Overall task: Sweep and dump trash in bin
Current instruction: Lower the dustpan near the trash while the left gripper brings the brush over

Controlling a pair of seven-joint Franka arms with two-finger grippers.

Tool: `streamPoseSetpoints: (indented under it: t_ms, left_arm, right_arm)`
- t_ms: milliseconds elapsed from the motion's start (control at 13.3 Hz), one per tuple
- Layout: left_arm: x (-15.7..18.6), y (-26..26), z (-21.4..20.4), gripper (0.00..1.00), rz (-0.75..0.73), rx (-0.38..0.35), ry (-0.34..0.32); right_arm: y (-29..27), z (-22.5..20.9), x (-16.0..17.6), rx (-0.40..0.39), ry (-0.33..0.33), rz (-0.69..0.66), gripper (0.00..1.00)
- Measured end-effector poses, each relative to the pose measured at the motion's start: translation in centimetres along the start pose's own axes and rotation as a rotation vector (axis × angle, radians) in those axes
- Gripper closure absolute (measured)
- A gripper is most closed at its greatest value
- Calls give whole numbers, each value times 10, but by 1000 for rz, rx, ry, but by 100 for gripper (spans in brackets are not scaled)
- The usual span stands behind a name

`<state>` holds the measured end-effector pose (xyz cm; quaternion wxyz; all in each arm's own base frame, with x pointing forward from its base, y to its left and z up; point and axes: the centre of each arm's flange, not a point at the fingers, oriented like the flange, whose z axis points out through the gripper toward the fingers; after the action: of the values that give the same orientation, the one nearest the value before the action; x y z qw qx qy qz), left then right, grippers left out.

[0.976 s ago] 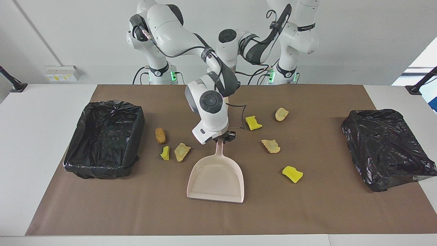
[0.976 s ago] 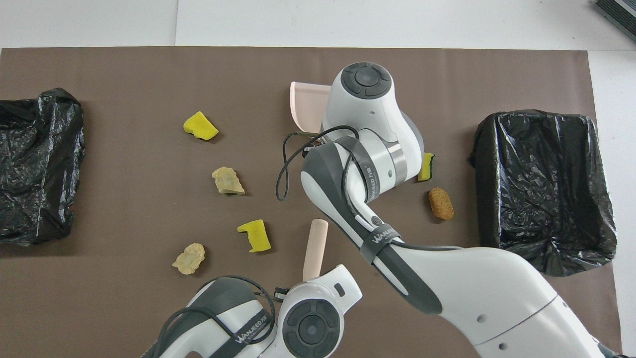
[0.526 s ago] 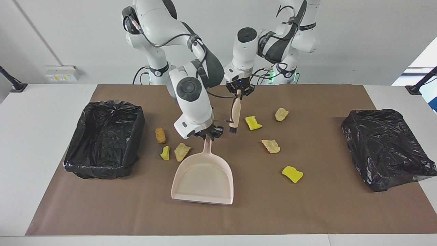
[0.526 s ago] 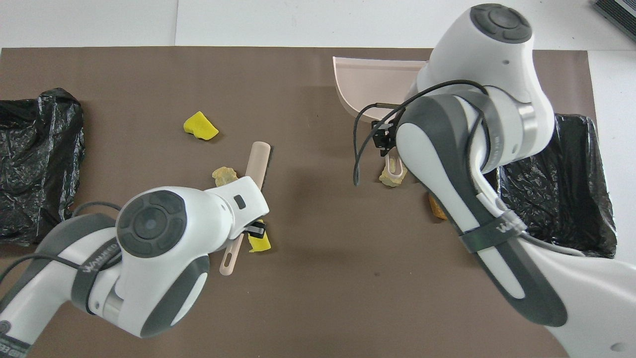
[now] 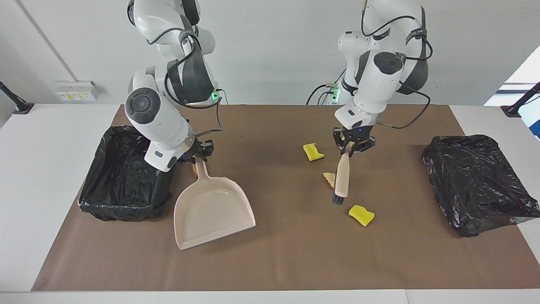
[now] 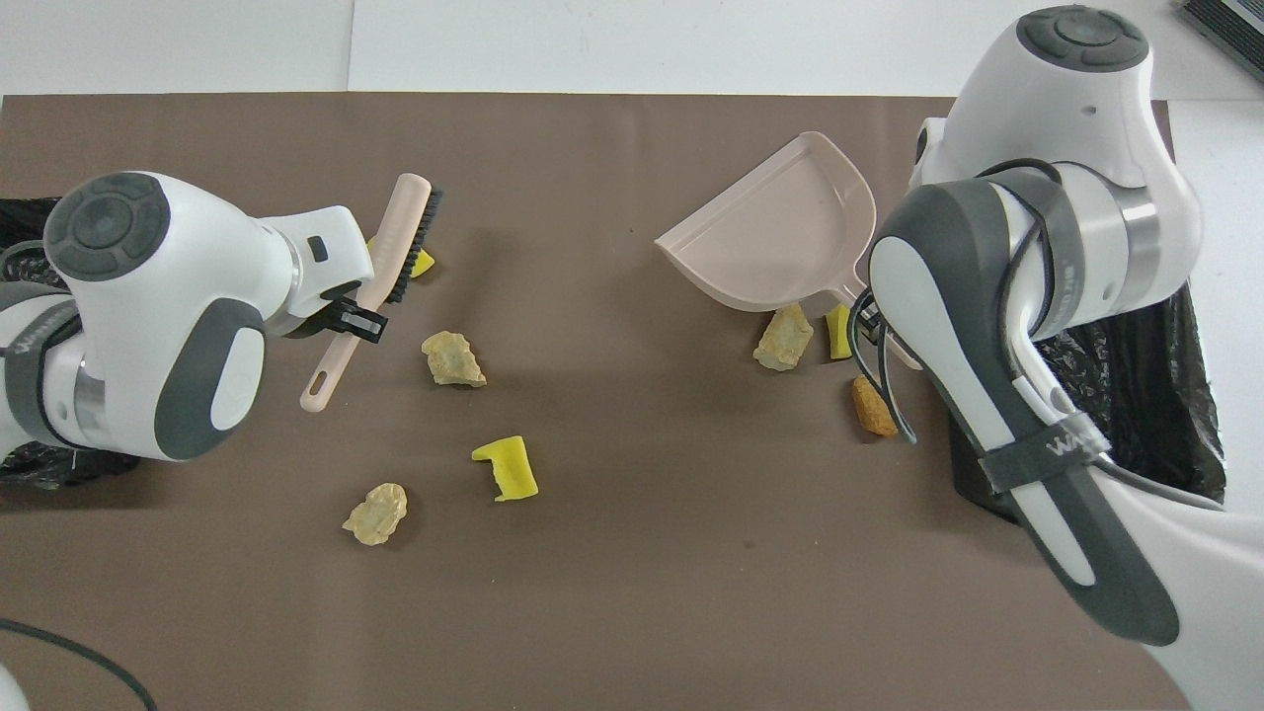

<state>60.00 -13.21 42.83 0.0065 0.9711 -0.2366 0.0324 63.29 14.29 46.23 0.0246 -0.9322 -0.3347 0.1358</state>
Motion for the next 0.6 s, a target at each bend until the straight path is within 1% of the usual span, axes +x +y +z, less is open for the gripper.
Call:
streamPoseSetpoints:
  t_ms: [150, 300, 451, 601]
  left_arm:
    - [7, -57, 13, 75, 50, 31, -4]
    - [11, -97, 27, 75, 100, 80, -18]
    - [15, -119, 43, 75, 192, 106, -22]
    - [17, -124, 53, 75, 257, 111, -32]
  right_arm:
    - [-20, 10, 5, -77, -1, -217, 68]
    - [-44, 22, 4, -133, -27, -378, 68]
    - [-65, 28, -1, -172, -59, -443, 68]
    - [-95, 40, -5, -196, -55, -491, 68]
